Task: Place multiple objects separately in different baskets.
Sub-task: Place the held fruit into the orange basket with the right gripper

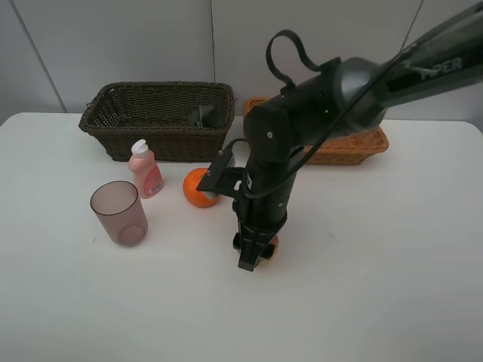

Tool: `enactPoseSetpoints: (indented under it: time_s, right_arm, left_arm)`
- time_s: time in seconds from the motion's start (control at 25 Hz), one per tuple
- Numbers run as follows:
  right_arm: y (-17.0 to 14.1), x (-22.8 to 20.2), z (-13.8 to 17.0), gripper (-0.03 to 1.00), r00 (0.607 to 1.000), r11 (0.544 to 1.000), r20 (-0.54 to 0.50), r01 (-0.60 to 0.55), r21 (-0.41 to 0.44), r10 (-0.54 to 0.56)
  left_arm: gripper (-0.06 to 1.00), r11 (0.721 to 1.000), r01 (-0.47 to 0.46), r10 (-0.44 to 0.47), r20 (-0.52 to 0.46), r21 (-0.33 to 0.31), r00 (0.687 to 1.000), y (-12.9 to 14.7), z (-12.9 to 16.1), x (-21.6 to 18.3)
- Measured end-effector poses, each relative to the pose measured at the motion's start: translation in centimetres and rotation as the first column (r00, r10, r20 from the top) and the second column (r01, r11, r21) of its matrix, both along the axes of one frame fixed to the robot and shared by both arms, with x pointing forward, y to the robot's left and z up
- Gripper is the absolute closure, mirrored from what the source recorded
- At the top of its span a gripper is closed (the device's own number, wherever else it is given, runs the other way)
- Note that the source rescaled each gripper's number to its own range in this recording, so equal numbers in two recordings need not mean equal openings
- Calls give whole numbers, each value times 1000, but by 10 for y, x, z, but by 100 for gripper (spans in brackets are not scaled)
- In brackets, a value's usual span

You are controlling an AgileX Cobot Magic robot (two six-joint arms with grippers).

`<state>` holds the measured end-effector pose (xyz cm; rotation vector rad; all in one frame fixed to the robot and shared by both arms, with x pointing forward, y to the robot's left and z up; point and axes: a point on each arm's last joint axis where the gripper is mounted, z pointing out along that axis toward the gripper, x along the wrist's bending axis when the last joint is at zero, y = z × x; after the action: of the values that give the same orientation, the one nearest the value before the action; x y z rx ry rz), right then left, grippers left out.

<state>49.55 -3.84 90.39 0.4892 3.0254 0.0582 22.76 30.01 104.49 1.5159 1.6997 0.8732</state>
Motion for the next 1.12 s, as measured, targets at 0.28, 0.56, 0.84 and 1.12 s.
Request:
enactPoseSetpoints:
  time_s: [0.28, 0.56, 0.84, 1.12]
  right_arm:
    - [-3, -1, 42, 54, 995, 997, 94, -17, 70, 10]
    - [-21, 13, 80, 54, 983, 989, 173, 39, 144, -64]
    - [-64, 63, 103, 54, 899, 919, 231, 323, 225, -373]
    - [-122, 102, 117, 54, 778, 847, 337, 475, 237, -530]
  left_arm:
    - [-5, 1000, 0, 0, 0, 0, 1000, 0, 0, 0]
    - [-5, 1000, 0, 0, 0, 0, 1000, 0, 0, 0]
    - [-5, 1000, 0, 0, 0, 0, 1000, 0, 0, 0]
    - [-5, 1000, 0, 0, 0, 0, 1000, 0, 0, 0]
